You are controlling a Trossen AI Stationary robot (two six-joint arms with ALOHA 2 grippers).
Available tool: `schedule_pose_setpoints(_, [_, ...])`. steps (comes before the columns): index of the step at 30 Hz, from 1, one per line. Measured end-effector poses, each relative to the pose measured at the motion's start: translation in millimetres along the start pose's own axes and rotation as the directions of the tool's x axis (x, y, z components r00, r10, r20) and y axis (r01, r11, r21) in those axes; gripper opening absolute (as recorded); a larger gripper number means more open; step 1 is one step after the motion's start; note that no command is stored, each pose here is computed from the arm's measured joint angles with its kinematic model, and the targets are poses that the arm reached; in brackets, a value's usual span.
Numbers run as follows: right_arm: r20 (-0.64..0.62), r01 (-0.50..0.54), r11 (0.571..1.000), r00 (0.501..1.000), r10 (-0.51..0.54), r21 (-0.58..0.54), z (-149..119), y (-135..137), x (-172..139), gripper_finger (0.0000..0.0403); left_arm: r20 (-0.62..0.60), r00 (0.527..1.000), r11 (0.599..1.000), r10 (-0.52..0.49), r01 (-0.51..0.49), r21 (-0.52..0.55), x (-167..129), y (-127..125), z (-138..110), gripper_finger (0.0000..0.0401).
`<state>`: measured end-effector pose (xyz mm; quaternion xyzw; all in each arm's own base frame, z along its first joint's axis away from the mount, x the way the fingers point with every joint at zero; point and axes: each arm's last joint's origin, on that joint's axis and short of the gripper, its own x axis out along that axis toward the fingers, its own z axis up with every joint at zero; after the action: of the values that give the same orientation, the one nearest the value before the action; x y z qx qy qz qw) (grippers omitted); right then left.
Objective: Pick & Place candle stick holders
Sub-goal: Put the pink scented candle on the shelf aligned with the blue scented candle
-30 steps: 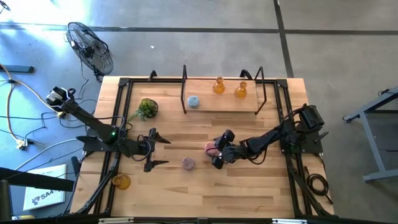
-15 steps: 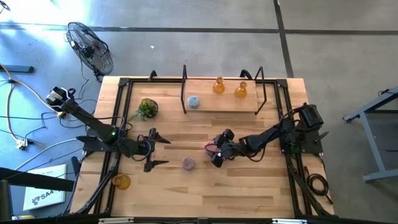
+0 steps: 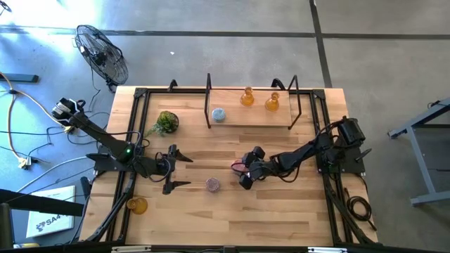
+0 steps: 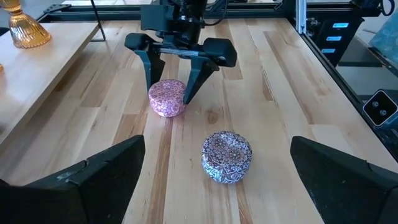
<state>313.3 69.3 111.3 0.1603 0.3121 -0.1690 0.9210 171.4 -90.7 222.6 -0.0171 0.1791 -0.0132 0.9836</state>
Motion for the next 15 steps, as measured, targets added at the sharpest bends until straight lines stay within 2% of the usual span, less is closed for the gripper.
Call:
schedule_pose_setpoints(4, [0.015, 0.003, 1.0, 1.0, -0.003, 0.003, -2.1, -0.5, 6.0, 0.0281, 0.0, 1.0, 1.0, 0.0, 0.0, 0.0, 0.0, 0.0, 0.0, 0.0397])
schedule_pose_setpoints(9, [0.031, 0.03, 1.0, 0.999, -0.03, 0.006, -3.9, -2.0, 10.7, 0.028, 0.0, 1.0, 1.0, 0.0, 0.0, 0.0, 0.0, 0.0, 0.0, 0.0397])
schedule_pose_setpoints(15, [0.041, 0.001, 0.996, 0.999, 0.002, -0.084, -4.8, 4.9, 5.1, 0.028, 0.0, 1.0, 1.0, -0.001, 0.001, 0.0, 0.0, 0.0, 0.0, 0.0397])
